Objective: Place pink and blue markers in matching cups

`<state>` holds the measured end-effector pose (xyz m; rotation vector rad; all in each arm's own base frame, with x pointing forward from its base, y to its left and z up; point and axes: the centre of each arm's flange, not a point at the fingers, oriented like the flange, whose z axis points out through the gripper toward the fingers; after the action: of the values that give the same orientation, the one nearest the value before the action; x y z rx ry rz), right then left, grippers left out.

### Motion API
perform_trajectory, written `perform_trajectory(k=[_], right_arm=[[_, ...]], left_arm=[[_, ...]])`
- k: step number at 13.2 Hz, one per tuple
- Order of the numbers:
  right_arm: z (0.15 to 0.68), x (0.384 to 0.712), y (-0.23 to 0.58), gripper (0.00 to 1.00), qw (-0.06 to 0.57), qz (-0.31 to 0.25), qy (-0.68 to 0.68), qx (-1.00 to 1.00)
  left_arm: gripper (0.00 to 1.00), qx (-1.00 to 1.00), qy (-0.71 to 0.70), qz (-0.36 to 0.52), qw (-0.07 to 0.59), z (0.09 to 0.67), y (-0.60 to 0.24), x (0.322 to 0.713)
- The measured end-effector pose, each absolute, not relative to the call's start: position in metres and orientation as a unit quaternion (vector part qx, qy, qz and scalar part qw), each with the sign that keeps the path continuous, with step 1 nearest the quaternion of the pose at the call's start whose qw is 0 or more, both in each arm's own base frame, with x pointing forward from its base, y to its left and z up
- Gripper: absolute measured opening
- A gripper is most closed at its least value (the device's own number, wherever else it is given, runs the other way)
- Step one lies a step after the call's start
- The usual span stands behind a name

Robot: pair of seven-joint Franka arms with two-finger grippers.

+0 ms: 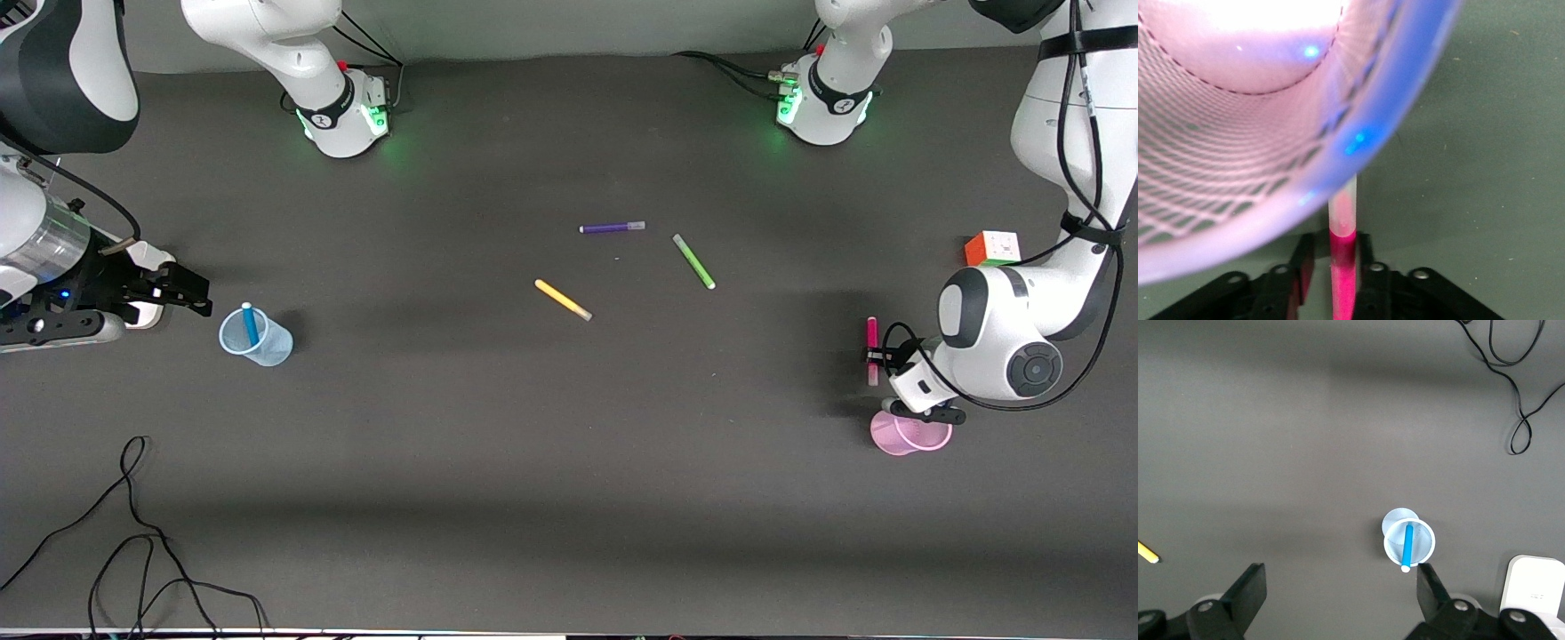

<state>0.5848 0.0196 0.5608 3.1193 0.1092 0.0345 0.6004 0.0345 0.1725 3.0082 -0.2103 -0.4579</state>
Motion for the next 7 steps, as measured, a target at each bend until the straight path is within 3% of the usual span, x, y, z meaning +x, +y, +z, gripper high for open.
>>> perform_trajectory(k=[1,2,3,7], right_arm=[[0.5608,0.5848,0.0194,1.0,0.01,0.011,0.035,0.999],[0.5608,0.5848,0.0195,1.0,0.01,0.011,0.035,0.999],[0.5608,0.5848,0.0195,1.0,0.01,0.011,0.035,0.999],[0.5608,0.5848,0.0193,1.0,0.011,0.011,0.035,0.999]], left_arm=[[0.31,0.985,-0.069,-0.15,0.046,0.1726,0.0345,0.6003],[0.2,0.985,-0.069,-0.149,0.046,0.1727,0.0344,0.6005],[0.17,0.985,-0.069,-0.148,0.046,0.173,0.0342,0.6003],[0.17,0.986,-0.057,-0.149,0.043,0.1746,0.0283,0.6003]])
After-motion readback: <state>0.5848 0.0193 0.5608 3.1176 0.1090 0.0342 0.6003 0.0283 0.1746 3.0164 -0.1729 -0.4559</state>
